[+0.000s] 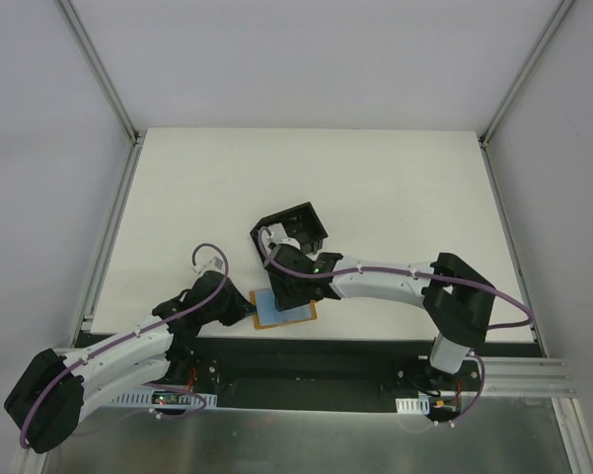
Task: Put the credit cards into the card holder
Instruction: Turn over the card slot in the card holder.
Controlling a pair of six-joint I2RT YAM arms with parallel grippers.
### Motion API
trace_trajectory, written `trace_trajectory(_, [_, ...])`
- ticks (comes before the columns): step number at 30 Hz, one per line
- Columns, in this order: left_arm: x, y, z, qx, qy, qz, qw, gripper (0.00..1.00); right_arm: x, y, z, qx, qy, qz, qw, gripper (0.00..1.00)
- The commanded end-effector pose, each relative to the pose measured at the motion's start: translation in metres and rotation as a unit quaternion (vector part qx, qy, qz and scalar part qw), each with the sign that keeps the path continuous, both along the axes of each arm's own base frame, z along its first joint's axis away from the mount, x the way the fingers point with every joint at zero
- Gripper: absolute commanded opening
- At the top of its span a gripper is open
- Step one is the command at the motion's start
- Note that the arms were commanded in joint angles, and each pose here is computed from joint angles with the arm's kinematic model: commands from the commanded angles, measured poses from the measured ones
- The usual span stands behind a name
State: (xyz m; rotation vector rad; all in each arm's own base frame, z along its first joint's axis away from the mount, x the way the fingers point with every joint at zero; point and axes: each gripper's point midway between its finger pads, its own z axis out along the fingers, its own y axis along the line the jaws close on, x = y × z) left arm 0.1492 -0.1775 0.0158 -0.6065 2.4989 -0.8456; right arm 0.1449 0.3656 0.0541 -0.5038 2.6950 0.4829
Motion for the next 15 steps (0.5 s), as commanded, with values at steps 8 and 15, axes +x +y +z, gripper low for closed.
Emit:
trace_trajectory(8, [-0.001,0.011,-0.009,0.024,0.001,0.004,1.0,0.0,-0.028,0.078,0.039,0.204,0.078,0.101,0.97,0.48])
trace_trajectory(15, [0.001,0.012,-0.009,0.02,-0.003,0.009,1.0,0.0,0.006,0.061,0.073,0.242,0.028,0.078,0.967,0.5])
